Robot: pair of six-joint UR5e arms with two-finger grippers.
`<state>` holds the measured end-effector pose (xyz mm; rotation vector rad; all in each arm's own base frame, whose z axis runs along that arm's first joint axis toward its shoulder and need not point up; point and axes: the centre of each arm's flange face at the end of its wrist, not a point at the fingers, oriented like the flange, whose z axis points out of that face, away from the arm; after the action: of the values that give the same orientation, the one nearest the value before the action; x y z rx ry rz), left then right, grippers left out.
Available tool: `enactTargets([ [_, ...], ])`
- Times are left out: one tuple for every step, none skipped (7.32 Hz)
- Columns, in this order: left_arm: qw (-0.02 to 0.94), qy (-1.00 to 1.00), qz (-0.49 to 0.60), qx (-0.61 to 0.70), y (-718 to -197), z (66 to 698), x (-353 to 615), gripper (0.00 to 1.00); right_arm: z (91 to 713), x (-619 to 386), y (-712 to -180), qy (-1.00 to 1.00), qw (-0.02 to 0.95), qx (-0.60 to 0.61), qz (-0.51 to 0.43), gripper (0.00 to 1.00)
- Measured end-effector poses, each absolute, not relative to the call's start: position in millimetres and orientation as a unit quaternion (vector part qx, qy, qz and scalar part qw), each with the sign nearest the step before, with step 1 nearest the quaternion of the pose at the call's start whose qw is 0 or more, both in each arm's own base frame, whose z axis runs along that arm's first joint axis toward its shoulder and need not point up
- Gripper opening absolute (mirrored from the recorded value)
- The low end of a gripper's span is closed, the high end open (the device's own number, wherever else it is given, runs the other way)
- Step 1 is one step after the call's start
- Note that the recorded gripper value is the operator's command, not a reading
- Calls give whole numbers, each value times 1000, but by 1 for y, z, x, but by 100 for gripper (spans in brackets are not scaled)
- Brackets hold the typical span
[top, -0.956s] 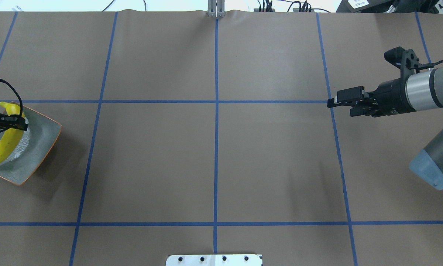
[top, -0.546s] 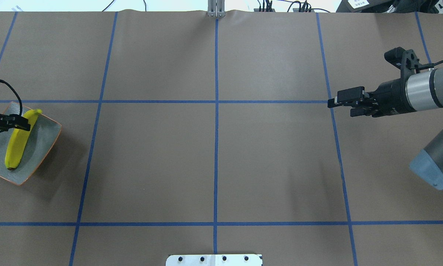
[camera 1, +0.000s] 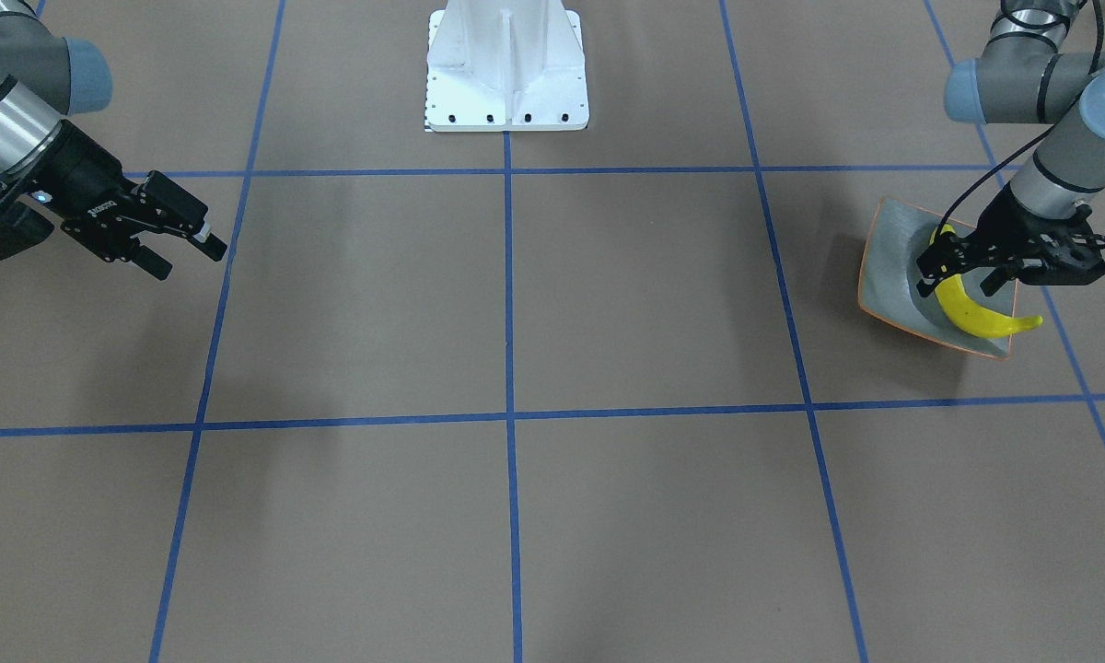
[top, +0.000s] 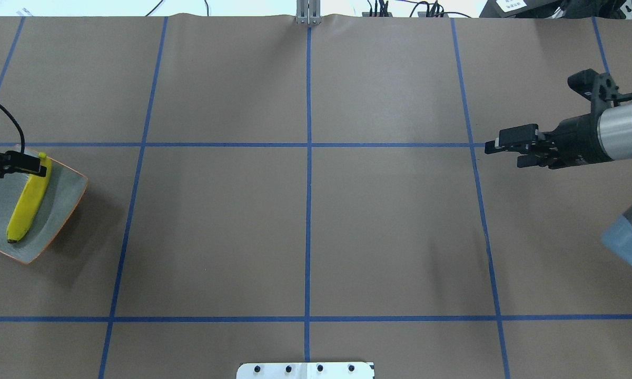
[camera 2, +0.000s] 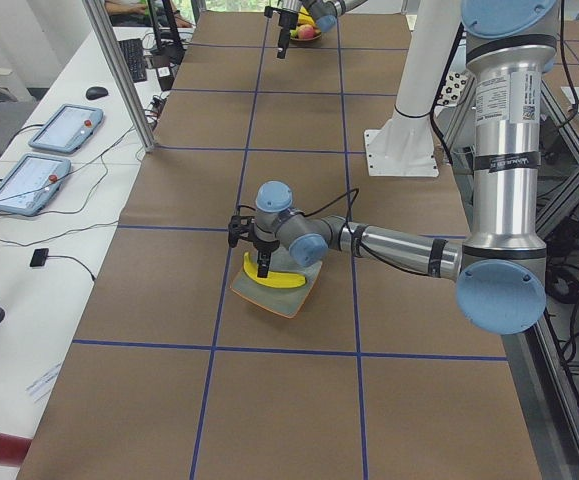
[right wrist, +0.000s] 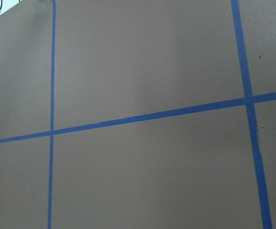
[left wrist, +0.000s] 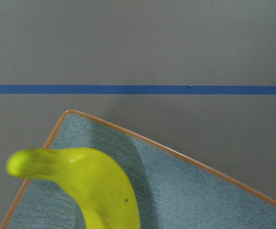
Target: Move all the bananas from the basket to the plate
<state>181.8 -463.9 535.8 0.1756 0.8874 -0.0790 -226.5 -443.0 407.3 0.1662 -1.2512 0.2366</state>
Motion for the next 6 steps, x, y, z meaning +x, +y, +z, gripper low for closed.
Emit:
enactTargets([
  [894, 436, -46, 88, -465, 530, 168, 100, 423, -208, -443, -573, 807, 83, 119, 100],
  [893, 439, -52, 90, -461, 528, 156, 100, 445, -184, -439, -556, 817, 94, 121, 100],
  [892, 439, -56, 91, -454, 528, 147, 100, 470, -156, -432, -537, 828, 108, 120, 100],
  [892, 439, -59, 93, -449, 527, 141, 100, 499, -123, -420, -514, 841, 121, 116, 100],
  [891, 439, -60, 95, -446, 525, 138, 100, 530, -90, -403, -491, 854, 129, 111, 100],
  [891, 440, -60, 96, -446, 523, 137, 100, 559, -60, -387, -470, 866, 131, 108, 100],
])
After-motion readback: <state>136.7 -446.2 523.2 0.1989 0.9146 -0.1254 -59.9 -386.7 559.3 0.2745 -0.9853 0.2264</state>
